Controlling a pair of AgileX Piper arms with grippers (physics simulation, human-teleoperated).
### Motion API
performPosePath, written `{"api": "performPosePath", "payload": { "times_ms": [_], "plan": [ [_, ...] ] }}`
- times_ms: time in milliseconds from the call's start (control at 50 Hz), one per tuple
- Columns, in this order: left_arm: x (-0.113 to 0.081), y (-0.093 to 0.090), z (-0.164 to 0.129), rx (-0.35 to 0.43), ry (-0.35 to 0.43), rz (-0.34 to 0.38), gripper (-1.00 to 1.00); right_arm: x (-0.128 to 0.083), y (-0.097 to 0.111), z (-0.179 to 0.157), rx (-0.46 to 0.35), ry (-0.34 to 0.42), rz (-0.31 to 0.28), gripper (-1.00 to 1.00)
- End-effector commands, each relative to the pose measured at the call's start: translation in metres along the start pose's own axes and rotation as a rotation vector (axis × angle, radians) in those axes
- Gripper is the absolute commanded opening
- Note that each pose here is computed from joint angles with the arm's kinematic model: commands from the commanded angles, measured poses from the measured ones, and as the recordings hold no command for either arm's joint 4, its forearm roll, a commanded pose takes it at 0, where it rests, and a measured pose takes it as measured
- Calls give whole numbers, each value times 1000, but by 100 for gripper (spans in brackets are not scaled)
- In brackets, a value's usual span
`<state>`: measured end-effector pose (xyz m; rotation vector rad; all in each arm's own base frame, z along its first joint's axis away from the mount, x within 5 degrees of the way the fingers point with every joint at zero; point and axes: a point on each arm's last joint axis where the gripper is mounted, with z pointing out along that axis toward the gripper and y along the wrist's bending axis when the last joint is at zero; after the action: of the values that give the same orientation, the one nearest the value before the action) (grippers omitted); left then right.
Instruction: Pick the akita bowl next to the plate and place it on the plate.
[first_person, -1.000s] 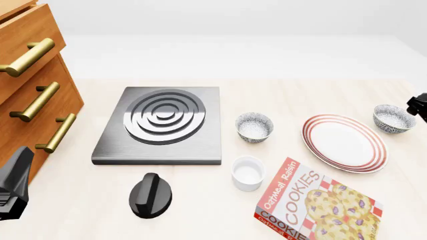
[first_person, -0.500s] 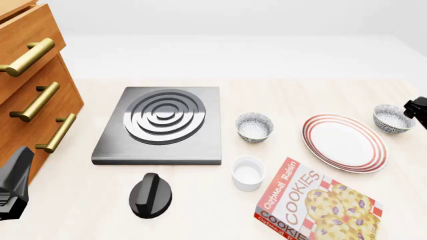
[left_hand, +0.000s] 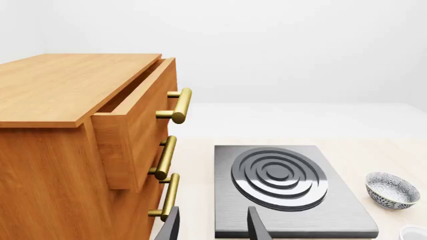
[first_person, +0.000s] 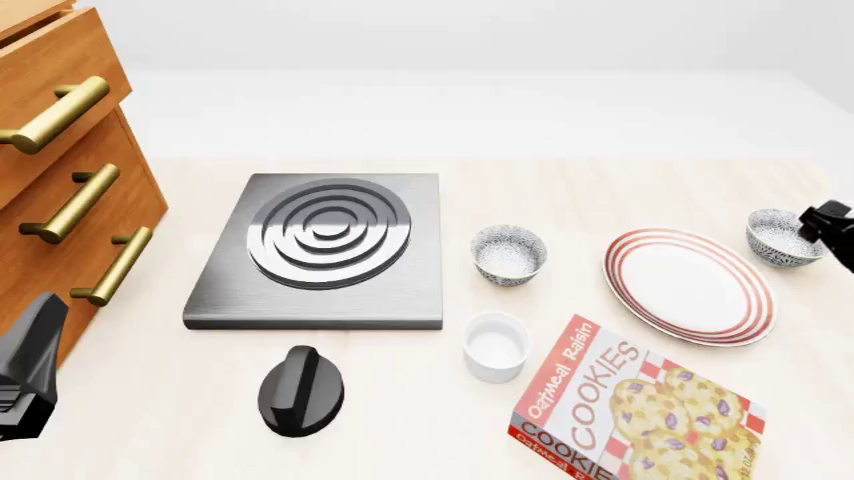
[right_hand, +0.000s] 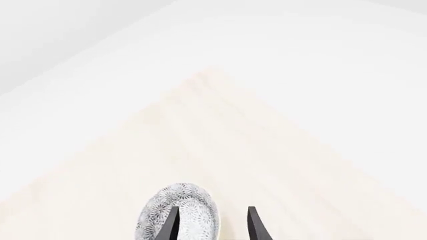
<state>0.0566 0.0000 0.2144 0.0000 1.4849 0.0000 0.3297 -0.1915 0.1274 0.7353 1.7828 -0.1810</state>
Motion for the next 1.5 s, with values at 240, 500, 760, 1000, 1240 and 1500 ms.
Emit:
{"api": "performPosePath", "payload": {
  "times_ms": [240, 500, 760, 1000, 1240, 1500],
  "plan": [
    [0, 0, 0, 0, 0, 0, 100, 11, -1, 9, 4, 35, 17, 100],
    [0, 0, 0, 0, 0, 0, 100, 14, -1, 12, 7, 49, 26, 100],
    [0, 0, 0, 0, 0, 0, 100, 18, -2, 17, 9, 59, 23, 100],
    [0, 0, 0, 0, 0, 0, 100, 20, -1, 20, 8, 67, 19, 100],
    [0, 0, 0, 0, 0, 0, 100, 25, 0, 22, 5, 76, 12, 100],
    [0, 0, 0, 0, 0, 0, 100, 30, 0, 24, 5, 88, 10, 100]
  ]
}}
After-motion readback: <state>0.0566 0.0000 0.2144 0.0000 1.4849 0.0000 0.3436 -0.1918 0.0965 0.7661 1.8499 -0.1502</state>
